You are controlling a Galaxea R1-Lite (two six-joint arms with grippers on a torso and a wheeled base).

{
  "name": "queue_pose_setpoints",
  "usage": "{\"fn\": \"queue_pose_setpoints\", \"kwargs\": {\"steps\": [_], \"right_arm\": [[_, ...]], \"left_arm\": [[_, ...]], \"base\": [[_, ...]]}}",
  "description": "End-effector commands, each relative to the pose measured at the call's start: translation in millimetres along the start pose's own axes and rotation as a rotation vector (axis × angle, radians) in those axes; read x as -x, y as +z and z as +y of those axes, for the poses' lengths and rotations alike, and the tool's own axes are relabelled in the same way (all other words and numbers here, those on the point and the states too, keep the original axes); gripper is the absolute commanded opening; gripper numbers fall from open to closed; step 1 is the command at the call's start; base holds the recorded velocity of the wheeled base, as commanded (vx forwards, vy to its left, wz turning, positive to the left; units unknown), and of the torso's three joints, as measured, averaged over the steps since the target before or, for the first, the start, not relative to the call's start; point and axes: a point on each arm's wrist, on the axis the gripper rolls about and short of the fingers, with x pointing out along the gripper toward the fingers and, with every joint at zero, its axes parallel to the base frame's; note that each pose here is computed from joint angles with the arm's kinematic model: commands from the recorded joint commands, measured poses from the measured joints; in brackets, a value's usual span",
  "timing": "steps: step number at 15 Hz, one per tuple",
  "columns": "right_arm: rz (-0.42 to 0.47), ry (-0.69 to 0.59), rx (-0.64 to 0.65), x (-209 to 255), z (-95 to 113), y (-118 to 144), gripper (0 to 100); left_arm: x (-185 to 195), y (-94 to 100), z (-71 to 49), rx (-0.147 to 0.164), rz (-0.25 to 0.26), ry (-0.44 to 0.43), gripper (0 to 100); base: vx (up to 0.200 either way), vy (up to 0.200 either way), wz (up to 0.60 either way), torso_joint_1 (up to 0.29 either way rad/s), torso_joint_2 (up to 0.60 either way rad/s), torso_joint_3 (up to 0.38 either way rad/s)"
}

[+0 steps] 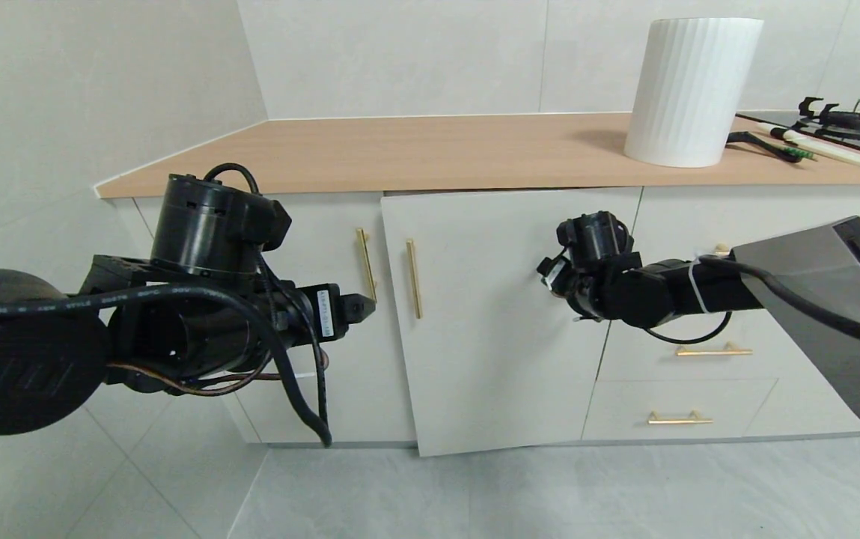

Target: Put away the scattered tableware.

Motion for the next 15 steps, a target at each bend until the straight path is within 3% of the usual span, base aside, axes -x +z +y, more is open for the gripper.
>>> {"fn": "queue_pose_setpoints", "kwargs": {"steps": [1,12,15], "right_arm": [[-0.025,-0.018,-0.01,-11.4,-2.1,-0.3,100],[-0.099,-0.059,-0.036,-21.9,-6.1,12.8,100],[-0.073,-0.016,-0.03,34.3,0.4,34.8,100]], "left_arm": [[-0.8,-0.3,-0.1,0.001,0.001,0.001,100],[-1.3,-0.6,-0.1,0.001,0.003,0.002,100],[3.6,1.9,0.4,0.005,-0.011,-0.002,100]], "base": [[0.0,0.0,0.0,0.0,0.0,0.0],[0.0,0.0,0.0,0.0,0.0,0.0],[0.0,0.0,0.0,0.0,0.0,0.0]]}}
